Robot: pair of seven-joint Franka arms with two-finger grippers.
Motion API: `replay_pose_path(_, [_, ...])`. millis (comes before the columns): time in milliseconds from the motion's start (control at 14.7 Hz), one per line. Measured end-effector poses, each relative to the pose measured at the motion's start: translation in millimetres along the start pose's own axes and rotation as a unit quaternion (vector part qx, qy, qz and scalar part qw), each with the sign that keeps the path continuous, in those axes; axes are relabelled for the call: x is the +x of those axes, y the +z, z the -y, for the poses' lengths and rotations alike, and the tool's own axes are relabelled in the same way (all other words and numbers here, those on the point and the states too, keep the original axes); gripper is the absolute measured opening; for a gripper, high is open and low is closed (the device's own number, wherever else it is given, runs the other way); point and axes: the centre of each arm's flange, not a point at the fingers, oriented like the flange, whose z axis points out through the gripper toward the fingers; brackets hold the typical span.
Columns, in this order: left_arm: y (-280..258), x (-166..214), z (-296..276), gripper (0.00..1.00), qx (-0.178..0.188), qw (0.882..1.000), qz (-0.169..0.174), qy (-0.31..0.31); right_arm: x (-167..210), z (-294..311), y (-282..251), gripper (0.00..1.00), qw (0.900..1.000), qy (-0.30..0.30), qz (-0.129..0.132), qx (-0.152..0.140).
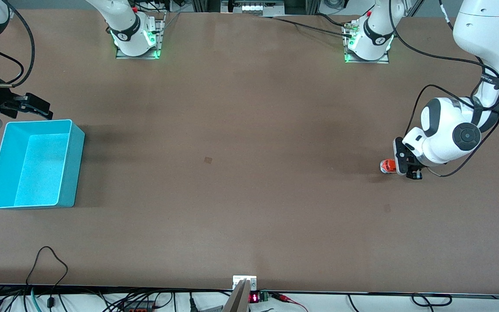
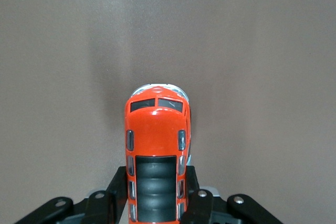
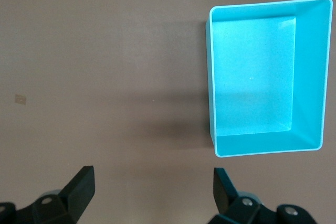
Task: Wind up bus and store in blue box
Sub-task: 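Lower the left gripper onto the orange bus and grip it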
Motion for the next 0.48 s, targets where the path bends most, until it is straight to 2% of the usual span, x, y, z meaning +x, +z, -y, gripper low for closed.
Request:
replay_pose_path(273, [0, -3, 0, 0.47, 0.000, 1.000, 0.000, 0.001, 0, 0, 0, 1.00, 1.000, 0.000, 0.000, 0.000])
replay_pose_path(478, [1, -30, -1, 0.47, -0.001, 1.000, -0.002, 0.017, 0, -1, 0, 1.00, 1.000, 0.001, 0.000, 0.000])
